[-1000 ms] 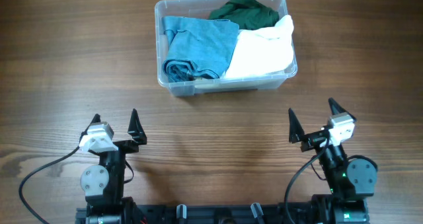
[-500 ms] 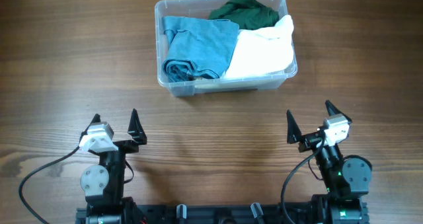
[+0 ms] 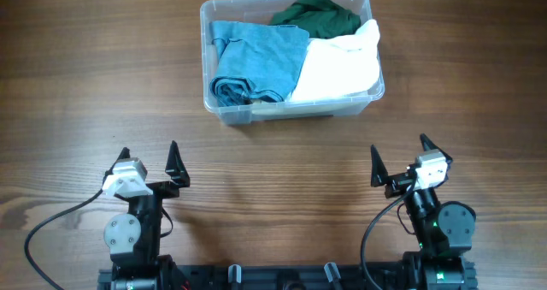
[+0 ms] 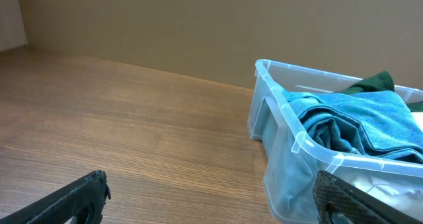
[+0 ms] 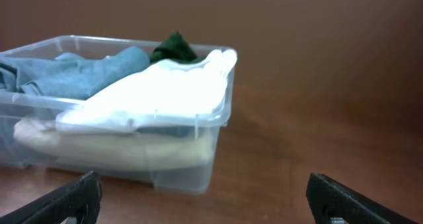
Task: Pack container
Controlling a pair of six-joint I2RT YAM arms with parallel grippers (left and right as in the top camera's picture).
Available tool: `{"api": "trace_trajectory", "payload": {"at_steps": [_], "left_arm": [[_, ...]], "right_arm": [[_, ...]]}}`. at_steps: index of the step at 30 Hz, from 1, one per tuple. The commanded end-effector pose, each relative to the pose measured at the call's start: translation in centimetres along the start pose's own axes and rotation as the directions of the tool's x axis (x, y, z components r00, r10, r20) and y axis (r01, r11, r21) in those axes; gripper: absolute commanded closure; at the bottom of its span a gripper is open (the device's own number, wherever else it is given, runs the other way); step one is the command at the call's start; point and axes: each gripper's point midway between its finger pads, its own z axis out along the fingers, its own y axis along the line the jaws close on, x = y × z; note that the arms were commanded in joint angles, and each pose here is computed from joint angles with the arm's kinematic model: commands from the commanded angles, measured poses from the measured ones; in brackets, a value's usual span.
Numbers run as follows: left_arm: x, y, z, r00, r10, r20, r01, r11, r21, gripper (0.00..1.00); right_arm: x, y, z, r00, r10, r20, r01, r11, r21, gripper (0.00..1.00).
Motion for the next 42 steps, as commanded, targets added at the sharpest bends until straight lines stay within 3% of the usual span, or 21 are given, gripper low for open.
{"api": "trace_trajectory", "payload": {"at_steps": [1,42], "left_arm": [[0.16,0.4,0.01,1.0,-0.003,0.002,0.003,1.0,-0.017,0.0],[0.16,0.4,0.01,1.0,-0.003,0.002,0.003,1.0,-0.017,0.0]], "right_arm": [[-1.72,-0.6,-0.58,0.995,-0.057,0.076,0.053,0.998,0.042,0.0],[-1.47,-0.61,-0.48,0.997,-0.045,0.065,0.042,0.998,0.04,0.0]]}}
